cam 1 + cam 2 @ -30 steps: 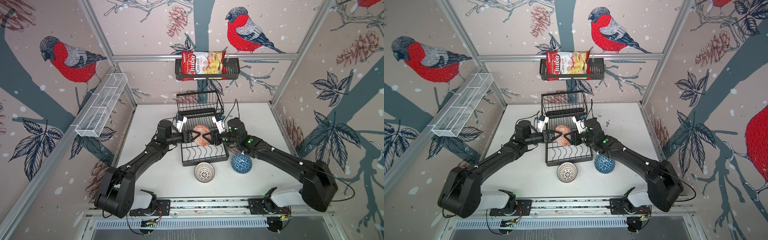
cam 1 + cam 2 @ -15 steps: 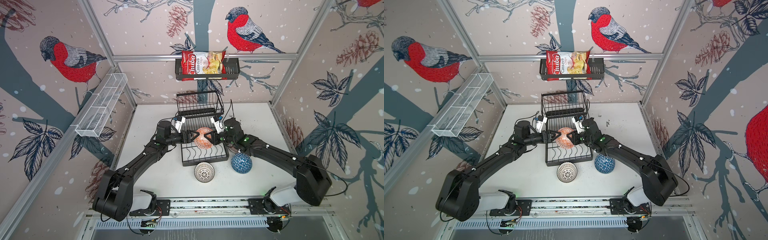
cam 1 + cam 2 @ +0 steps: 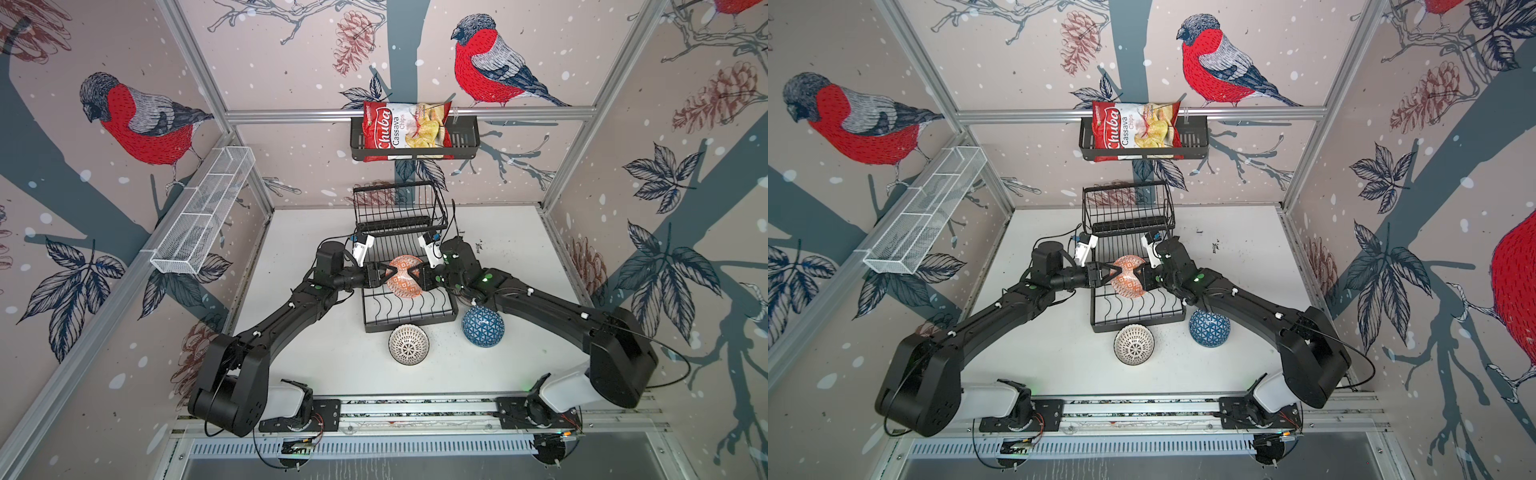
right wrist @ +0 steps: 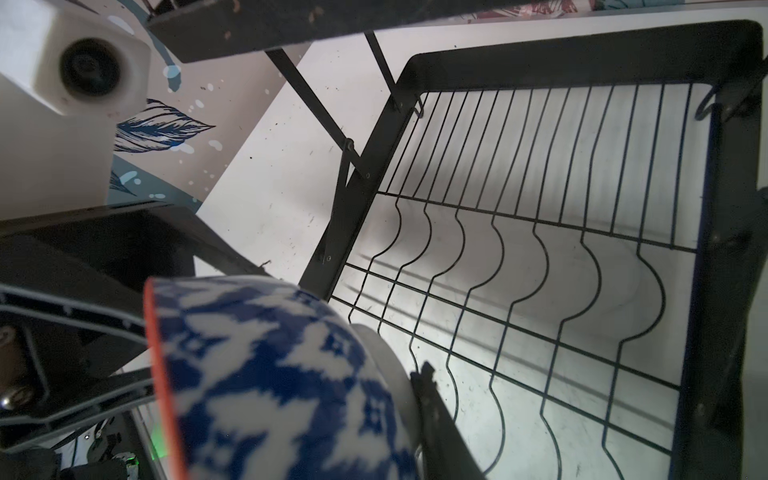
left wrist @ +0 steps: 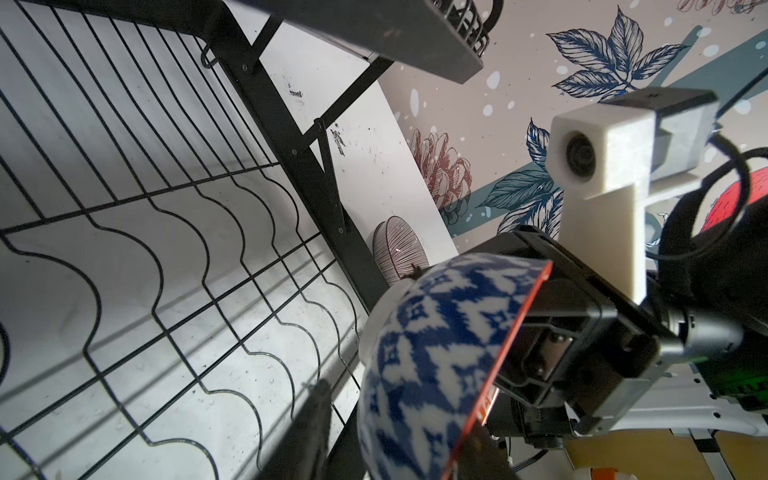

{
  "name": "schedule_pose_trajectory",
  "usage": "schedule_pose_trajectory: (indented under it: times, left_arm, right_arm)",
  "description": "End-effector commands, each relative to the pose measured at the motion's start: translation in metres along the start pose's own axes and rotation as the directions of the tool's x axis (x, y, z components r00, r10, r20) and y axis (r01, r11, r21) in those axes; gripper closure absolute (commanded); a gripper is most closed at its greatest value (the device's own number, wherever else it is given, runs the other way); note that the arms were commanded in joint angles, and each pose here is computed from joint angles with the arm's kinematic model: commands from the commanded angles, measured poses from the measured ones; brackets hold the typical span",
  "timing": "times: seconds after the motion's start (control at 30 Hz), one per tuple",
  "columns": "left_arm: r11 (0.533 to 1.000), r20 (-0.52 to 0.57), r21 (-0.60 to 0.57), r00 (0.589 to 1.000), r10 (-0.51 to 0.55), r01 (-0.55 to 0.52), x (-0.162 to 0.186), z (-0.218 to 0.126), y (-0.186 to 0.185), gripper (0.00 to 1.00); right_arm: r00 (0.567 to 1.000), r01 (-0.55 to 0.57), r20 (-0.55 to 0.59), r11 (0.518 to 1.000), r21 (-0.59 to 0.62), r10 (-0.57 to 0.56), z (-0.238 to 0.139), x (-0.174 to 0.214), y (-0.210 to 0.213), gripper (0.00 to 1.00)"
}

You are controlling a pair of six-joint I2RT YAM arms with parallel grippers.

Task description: Load the bowls into the dish rack

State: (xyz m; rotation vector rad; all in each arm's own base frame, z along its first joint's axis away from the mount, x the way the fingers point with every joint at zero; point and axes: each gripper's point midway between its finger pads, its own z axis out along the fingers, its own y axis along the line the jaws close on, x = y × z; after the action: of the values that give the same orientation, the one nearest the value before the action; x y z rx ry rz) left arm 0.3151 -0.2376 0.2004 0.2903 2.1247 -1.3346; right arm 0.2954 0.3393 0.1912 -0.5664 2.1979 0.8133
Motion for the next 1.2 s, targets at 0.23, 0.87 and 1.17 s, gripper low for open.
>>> schedule_pose_trajectory:
  times: [0.23, 0.87, 1.17]
  left_arm:
    - [0.994, 0.032, -0.103, 0.999, -0.014, 0.018, -0.004, -0.001, 0.020, 0.91]
    - [0.999, 0.048, -0.015, 0.998, 0.029, -0.028, -0.007, -0.002, 0.004, 1.00]
    - [0.995, 0.055, 0.074, 0.996, 0.065, -0.069, -0.014, -0.005, -0.012, 1.00]
  right_arm:
    - [0.997, 0.041, 0.073, 0.993, -0.114, -0.033, -0.004, -0.021, 0.042, 0.67]
    - [0.995, 0.065, 0.078, 0.992, -0.110, -0.056, -0.013, -0.021, 0.045, 0.38]
    - [0.995, 0.059, 0.087, 0.985, -0.164, -0.045, -0.036, -0.031, 0.040, 0.26]
